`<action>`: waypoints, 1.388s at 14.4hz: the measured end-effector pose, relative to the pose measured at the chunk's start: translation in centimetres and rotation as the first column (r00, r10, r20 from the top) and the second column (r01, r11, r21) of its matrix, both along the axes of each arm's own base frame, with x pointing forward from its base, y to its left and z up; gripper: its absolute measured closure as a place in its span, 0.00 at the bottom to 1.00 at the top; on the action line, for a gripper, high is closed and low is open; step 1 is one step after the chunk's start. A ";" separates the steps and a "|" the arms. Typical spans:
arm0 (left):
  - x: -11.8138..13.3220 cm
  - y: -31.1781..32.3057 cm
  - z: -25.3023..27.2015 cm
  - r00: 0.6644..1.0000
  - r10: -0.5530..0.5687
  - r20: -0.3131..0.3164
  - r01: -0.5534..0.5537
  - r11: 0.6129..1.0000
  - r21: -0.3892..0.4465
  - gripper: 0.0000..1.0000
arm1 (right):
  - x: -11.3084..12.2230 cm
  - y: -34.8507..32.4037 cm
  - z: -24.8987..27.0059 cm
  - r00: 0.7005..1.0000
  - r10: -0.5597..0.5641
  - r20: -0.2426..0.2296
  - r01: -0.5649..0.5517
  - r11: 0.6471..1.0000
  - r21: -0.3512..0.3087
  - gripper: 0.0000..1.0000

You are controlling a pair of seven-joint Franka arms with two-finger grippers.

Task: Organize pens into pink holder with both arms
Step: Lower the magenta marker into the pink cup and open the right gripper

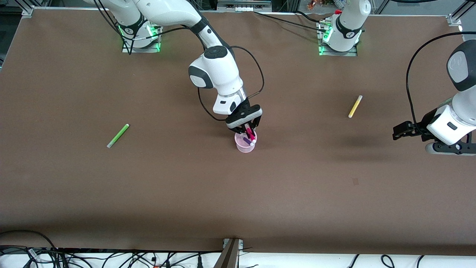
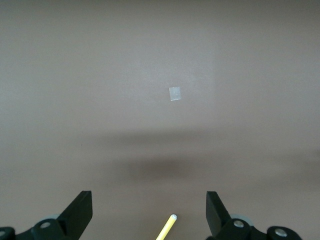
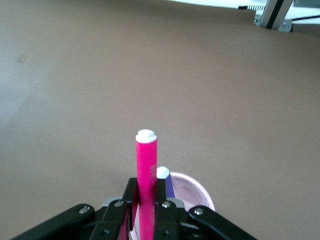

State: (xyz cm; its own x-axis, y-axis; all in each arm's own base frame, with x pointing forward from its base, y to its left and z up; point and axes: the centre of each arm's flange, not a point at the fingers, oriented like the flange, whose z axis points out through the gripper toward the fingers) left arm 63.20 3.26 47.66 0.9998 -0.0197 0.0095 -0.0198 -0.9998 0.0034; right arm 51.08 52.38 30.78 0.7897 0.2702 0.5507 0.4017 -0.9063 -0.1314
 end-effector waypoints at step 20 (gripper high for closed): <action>0.1 0.0 0.0 1.000 0.000 0.006 0.000 1.000 0.000 0.00 | 2.8 -0.6 -2.9 1.000 -0.020 0.023 0.020 0.999 -0.038 0.80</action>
State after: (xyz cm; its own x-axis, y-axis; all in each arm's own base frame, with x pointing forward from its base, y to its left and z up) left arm 63.27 3.27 47.69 0.9997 -0.0197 0.0158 -0.0197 -0.9998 0.0031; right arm 53.83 51.74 27.84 0.7829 0.2757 0.5578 0.3859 -0.9183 -0.0878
